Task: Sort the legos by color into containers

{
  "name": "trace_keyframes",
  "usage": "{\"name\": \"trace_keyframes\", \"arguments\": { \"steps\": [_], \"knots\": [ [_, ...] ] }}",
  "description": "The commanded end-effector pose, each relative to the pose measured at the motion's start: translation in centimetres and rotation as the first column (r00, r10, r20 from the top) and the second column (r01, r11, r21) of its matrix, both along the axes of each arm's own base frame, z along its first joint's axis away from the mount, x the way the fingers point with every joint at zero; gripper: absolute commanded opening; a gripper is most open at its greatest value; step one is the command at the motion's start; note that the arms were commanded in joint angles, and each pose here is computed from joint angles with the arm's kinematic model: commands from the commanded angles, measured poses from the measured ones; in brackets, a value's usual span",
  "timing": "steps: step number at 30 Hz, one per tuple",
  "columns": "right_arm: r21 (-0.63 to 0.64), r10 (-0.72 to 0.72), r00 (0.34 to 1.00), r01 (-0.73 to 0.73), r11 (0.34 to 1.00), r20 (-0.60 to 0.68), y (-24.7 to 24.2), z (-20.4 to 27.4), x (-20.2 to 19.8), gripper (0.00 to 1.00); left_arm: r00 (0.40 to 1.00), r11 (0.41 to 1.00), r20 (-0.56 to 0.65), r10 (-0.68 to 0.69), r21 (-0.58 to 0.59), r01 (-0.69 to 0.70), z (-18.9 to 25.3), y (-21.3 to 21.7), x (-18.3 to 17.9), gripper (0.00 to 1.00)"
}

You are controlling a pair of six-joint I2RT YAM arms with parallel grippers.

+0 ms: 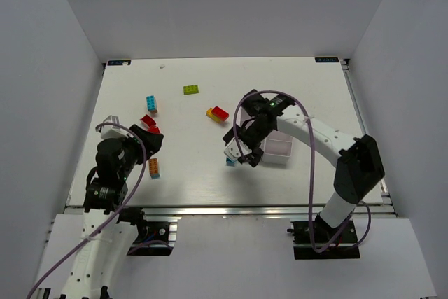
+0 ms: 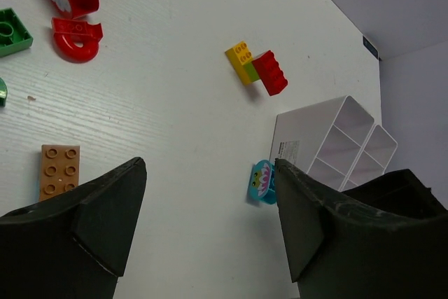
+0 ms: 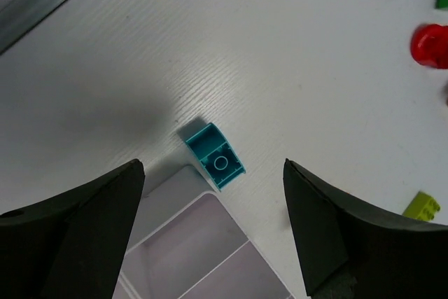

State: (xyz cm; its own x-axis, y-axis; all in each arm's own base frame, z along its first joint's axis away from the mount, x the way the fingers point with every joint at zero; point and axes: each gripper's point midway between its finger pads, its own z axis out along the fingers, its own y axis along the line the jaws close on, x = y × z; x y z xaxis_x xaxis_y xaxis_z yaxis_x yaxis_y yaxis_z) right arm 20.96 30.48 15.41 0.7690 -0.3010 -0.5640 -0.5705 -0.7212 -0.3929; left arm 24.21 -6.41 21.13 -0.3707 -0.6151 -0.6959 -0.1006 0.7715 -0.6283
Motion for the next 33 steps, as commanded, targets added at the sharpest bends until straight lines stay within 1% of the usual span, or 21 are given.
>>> {"name": "trace_keyframes", "arguments": {
  "steps": [1,3,5,10,15,20,26,29,32,33],
  "knots": [
    [-0.069,0.213,0.974,-0.209,0.976,0.071,-0.1,-1.3,-0.5,0.83,0.999,0.999,-0.012,0.033,-0.023,-0.033,-0.6,0.4,-0.7,0.83],
    [-0.1,0.229,0.969,-0.22,0.97,0.091,0.4,-2.4,-0.2,0.81,0.999,0.999,-0.013,0.039,-0.022,-0.04,-0.6,0.5,-0.9,0.83],
    [-0.118,0.228,0.963,-0.213,0.97,0.14,0.8,-3.7,0.7,0.81,0.999,0.999,-0.024,0.043,-0.011,-0.043,-0.7,0.7,-1.1,0.83],
    [-0.166,0.216,0.962,-0.188,0.968,0.166,2.0,-6.1,1.9,0.79,0.999,0.999,-0.023,0.04,-0.009,-0.04,-0.6,0.7,-1.3,0.83],
    [-0.197,0.216,0.954,-0.175,0.965,0.207,2.8,-7.4,3.3,0.78,0.999,0.999,-0.025,0.04,-0.008,-0.04,-0.7,0.6,-1.1,0.83],
    [-0.322,0.254,0.937,-0.17,0.931,0.24,2.4,-10.3,4.1,0.74,0.999,0.999,-0.017,0.044,-0.011,-0.044,-0.5,0.7,-1.1,0.83],
    [-0.363,0.271,0.925,-0.164,0.917,0.266,2.7,-10.9,4.4,0.72,0.998,0.998,-0.014,0.061,-0.015,-0.062,-0.4,1.0,-1.7,0.83],
    [-0.38,0.282,0.916,-0.162,0.911,0.285,2.9,-11.4,4.1,0.68,0.998,0.997,-0.003,0.067,-0.024,-0.068,-0.2,1.0,-1.8,0.83],
    [-0.391,0.27,0.921,-0.148,0.908,0.279,3.2,-11.5,3.9,0.61,0.998,0.997,0.0,0.067,-0.027,-0.067,-0.1,1.0,-2.0,0.83],
    [-0.394,0.267,0.923,-0.144,0.908,0.277,3.3,-11.5,3.9,0.57,0.998,0.997,-0.003,0.068,-0.026,-0.068,-0.1,1.0,-2.0,0.83]
  ]
}}
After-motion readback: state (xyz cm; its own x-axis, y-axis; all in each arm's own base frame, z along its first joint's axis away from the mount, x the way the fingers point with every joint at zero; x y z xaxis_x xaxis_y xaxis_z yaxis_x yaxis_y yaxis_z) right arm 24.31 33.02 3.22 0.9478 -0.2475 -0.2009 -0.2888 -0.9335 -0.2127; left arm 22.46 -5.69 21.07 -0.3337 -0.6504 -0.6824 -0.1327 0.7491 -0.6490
